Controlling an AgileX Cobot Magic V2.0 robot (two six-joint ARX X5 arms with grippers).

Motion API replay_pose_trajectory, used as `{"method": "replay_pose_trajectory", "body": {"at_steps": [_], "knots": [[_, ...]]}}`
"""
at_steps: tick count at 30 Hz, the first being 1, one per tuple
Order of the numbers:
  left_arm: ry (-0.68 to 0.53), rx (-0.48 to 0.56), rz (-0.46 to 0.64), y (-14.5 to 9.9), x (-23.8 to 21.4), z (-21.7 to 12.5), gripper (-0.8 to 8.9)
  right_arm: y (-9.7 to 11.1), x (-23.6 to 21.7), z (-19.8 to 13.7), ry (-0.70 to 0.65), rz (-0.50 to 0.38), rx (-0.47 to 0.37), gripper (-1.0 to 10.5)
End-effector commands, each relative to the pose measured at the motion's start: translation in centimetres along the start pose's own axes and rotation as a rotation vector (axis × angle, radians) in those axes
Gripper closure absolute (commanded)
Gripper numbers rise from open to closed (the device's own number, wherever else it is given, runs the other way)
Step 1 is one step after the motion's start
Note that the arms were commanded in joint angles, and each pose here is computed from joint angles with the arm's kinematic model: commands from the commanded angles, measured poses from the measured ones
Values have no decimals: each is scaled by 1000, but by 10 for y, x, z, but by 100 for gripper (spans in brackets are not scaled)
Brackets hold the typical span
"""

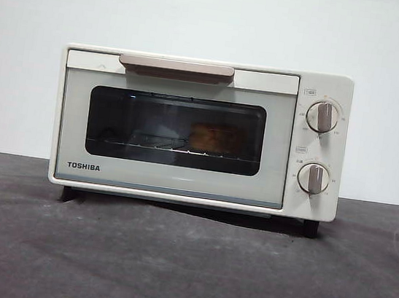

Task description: The left arm flap open the oven, the right arm pick bread and place it into oven, the left arm flap close the oven

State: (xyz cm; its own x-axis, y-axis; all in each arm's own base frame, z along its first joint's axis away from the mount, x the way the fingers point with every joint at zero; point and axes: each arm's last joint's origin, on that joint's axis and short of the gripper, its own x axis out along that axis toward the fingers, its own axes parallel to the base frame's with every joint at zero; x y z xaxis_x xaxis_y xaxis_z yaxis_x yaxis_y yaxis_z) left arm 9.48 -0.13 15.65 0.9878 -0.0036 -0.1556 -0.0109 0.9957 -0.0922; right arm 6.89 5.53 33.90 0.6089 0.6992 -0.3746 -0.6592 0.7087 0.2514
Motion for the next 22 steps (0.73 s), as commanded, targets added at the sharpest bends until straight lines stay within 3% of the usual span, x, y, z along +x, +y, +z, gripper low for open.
{"method": "replay_pose_trajectory", "body": {"at_steps": [1,8,17,22], "knots": [[23,9,9,1,2,-7,797,2,-4,5,-26,9,-22,928],[23,9,9,1,2,-7,797,2,-4,5,-31,-1,-22,929],[23,9,9,1,2,-7,797,-19,-12,-11,-122,-231,55,929],[23,9,8,1,2,-7,797,-37,-10,-39,-313,-392,53,929]]}}
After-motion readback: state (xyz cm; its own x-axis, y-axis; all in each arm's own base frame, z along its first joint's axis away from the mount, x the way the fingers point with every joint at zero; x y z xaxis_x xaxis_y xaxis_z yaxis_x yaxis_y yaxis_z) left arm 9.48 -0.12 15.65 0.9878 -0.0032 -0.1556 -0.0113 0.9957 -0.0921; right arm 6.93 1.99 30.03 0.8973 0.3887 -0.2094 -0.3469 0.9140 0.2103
